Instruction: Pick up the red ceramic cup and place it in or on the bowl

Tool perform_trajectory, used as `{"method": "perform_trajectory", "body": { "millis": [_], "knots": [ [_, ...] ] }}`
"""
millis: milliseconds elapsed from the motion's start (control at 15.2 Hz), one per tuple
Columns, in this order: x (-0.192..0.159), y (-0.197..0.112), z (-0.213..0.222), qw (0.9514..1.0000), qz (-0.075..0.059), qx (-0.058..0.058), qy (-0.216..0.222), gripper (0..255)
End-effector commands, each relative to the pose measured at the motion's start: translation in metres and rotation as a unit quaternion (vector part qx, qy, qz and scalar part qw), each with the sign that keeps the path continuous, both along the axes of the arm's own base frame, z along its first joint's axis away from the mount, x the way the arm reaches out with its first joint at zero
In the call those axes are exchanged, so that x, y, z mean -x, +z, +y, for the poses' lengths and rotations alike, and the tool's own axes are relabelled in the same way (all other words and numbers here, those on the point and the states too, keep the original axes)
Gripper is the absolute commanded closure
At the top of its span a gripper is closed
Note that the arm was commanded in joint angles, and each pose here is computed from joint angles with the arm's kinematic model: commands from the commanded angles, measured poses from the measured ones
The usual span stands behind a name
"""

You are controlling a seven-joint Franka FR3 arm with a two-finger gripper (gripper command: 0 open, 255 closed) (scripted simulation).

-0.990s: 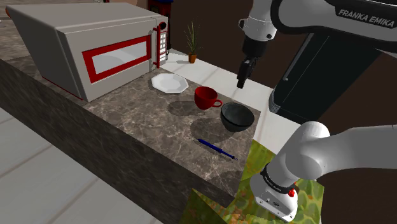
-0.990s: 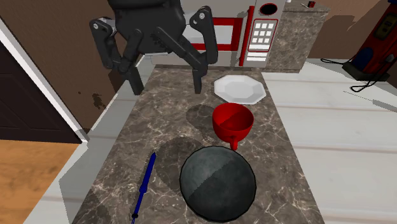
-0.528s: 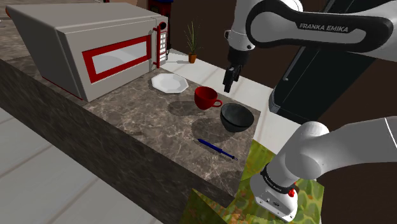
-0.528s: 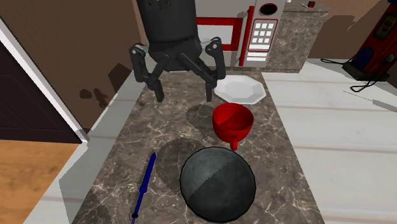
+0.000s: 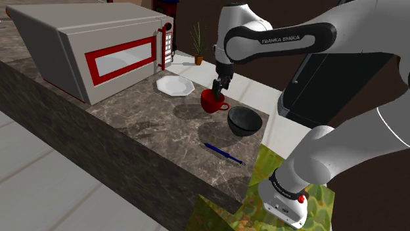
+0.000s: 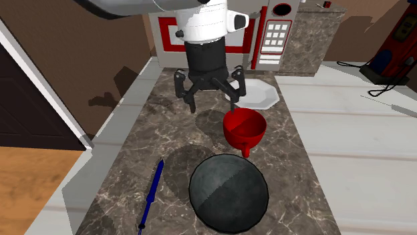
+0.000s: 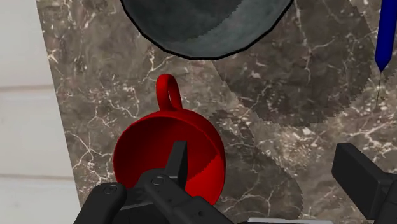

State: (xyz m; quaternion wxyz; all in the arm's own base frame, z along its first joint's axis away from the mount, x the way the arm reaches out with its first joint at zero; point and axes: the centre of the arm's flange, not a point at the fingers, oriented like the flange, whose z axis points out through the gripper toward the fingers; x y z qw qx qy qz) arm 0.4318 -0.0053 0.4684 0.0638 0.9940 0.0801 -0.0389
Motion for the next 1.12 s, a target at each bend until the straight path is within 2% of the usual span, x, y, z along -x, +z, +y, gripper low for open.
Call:
{"method": "perform_trajectory", "body": {
  "millis": [0, 396, 924, 1056],
  "knots": [
    [-0.017, -0.019, -0.005, 1.0, 0.0, 0.001, -0.001, 0],
    [-0.072, -0.076, -0.016, 1.0, 0.003, 0.004, -0.003, 0],
    [-0.07, -0.117, -0.022, 1.0, 0.003, 0.004, -0.003, 0],
    [-0.07, -0.117, -0.022, 1.0, 0.003, 0.004, -0.003, 0]
  ]
}}
